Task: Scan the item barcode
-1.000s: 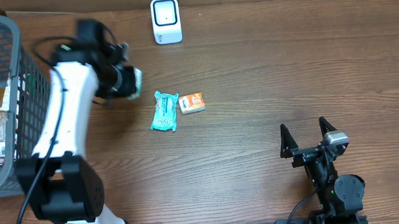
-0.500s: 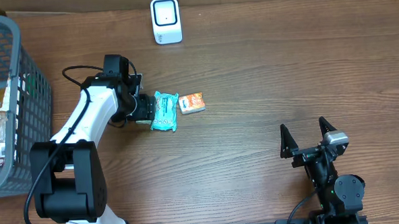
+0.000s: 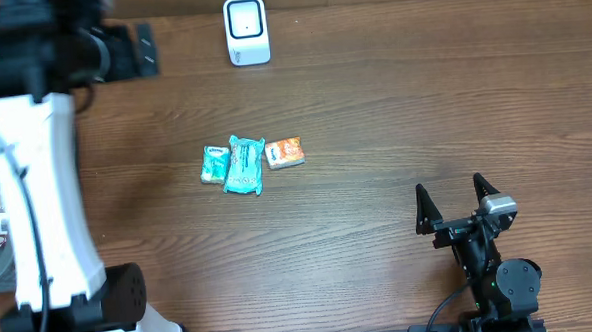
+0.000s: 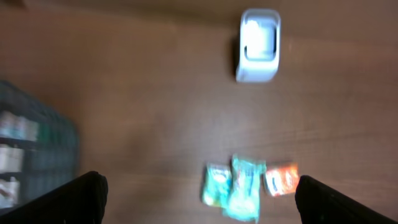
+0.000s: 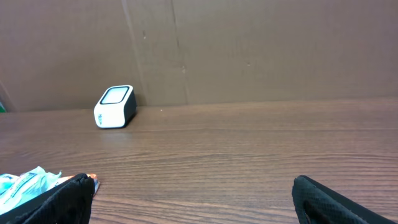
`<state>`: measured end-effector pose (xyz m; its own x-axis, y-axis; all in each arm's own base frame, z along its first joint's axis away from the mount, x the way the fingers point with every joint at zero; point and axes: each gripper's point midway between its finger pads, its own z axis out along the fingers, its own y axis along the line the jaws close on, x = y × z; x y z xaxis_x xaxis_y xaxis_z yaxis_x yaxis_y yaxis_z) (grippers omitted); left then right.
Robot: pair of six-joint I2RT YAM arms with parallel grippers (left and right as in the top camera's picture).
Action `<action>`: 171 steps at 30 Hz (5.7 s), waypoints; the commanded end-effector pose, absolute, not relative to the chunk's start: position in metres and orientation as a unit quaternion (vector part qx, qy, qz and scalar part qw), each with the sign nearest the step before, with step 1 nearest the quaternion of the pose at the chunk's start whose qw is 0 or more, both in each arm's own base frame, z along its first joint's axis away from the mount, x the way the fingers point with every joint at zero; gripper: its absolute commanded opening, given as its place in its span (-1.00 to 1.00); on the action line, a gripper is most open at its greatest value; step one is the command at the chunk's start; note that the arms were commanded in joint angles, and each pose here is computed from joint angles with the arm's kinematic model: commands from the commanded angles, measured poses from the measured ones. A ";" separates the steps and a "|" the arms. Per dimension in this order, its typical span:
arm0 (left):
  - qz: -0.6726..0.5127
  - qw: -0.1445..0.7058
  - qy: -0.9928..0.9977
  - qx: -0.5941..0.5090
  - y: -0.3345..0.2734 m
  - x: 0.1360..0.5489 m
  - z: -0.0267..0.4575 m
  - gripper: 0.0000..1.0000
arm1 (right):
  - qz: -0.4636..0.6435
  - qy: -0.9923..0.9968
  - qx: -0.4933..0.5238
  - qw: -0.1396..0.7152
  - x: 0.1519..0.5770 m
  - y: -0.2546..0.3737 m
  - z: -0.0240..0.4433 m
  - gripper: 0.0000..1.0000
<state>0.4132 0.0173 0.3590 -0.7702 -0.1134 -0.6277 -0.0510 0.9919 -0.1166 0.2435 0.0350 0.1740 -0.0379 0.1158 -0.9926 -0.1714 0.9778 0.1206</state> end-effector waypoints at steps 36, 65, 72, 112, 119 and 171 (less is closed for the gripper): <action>0.184 0.008 0.922 -0.341 0.318 0.329 0.103 0.81 | 0.103 0.713 -0.017 0.693 0.244 0.035 0.171 1.00; 0.281 0.040 0.921 -0.266 0.360 0.339 0.061 0.85 | 0.103 0.713 -0.017 0.693 0.244 0.035 0.171 1.00; 0.288 0.046 0.915 -0.280 0.367 0.336 0.063 0.56 | 0.103 0.713 -0.017 0.693 0.244 0.035 0.171 1.00; 0.289 0.387 0.805 -0.344 0.309 0.359 0.335 -0.92 | 0.103 0.713 -0.017 0.693 0.244 0.035 0.171 1.00; 0.101 0.545 0.806 -0.206 0.130 0.379 0.430 -0.92 | 0.103 0.713 -0.017 0.693 0.244 0.035 0.171 1.00; -0.006 0.243 0.957 -0.157 -0.283 0.383 0.115 -0.91 | 0.103 0.713 -0.017 0.693 0.244 0.035 0.171 1.00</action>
<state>0.3741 -0.2940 0.1117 -0.8599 -0.3101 -0.4055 -0.2815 0.9507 -0.1300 0.2435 0.0350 0.1738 -0.0387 0.1161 -0.9925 -0.1710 0.9778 0.1210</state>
